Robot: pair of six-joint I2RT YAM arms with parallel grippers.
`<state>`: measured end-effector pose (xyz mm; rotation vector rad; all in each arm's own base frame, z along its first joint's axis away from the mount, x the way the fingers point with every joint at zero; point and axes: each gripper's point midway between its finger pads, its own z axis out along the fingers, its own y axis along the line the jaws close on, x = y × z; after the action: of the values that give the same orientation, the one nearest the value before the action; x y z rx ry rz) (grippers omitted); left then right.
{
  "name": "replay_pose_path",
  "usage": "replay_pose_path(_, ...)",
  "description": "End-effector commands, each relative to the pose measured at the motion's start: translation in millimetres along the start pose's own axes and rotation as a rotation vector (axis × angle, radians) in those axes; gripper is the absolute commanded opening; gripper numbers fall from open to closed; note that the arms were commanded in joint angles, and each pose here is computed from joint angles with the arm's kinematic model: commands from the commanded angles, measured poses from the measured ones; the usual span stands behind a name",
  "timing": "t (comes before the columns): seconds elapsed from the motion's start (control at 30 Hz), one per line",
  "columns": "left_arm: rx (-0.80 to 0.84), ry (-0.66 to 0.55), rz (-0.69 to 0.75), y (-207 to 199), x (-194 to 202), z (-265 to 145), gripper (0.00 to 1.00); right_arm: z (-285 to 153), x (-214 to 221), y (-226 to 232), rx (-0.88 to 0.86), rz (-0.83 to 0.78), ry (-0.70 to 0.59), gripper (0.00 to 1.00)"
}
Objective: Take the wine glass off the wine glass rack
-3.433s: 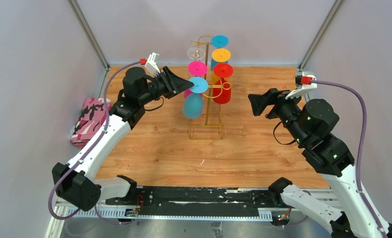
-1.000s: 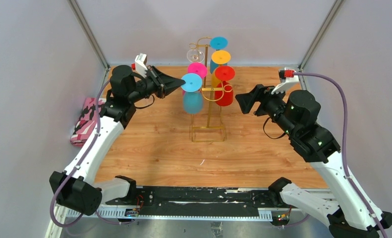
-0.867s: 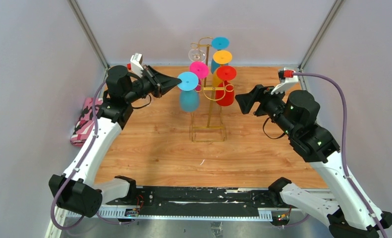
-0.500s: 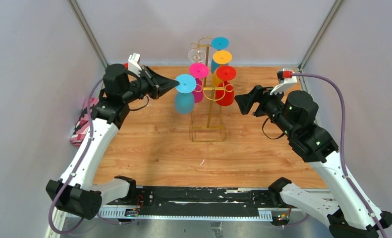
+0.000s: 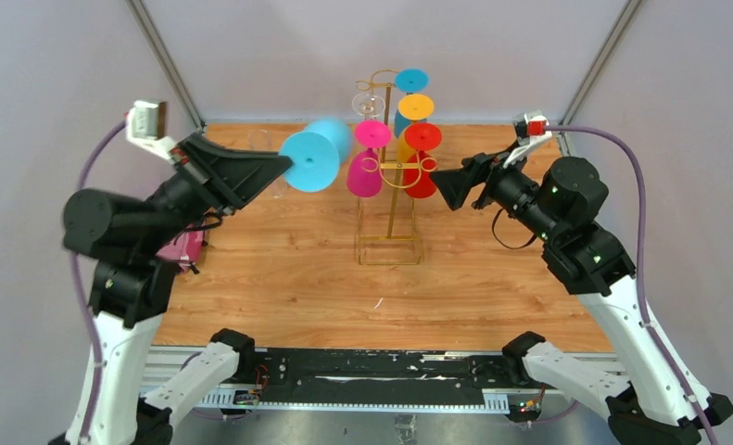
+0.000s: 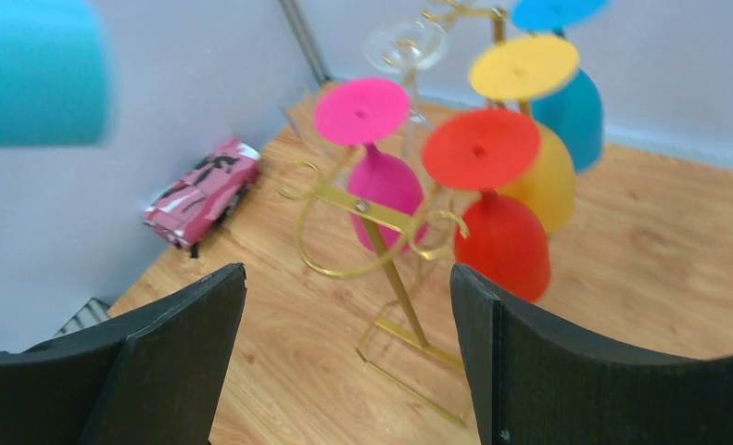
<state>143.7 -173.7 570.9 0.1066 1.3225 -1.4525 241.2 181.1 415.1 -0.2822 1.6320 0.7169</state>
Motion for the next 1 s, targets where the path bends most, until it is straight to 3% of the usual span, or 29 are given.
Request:
replay_pose_path(0.0,0.176,0.200,-0.005,15.7,39.1,40.0,0.00,-2.5,-47.0,44.9,-0.287,-0.076,-0.101,0.86)
replay_pose_path(0.1,0.301,0.302,0.062,5.6,55.0,47.7,0.00,-5.1,-66.8,53.5,-0.459,-0.103,-0.160,0.87)
replay_pose_path(0.2,0.474,0.331,0.128,-10.0,59.5,45.8,0.00,-9.2,-81.4,48.6,-0.597,0.014,-0.162,0.85)
replay_pose_path(0.43,0.613,0.382,0.305,-19.3,64.9,39.7,0.00,-14.4,-88.7,37.5,-0.817,0.149,-0.168,0.79)
replay_pose_path(0.63,0.672,0.383,0.392,-30.9,62.1,33.6,0.00,-4.1,-90.0,24.6,-0.935,0.291,-0.165,0.73)
replay_pose_path(0.97,0.669,0.398,0.386,-19.0,65.3,43.2,0.00,-12.8,-89.1,61.2,-1.043,0.244,-0.136,0.75)
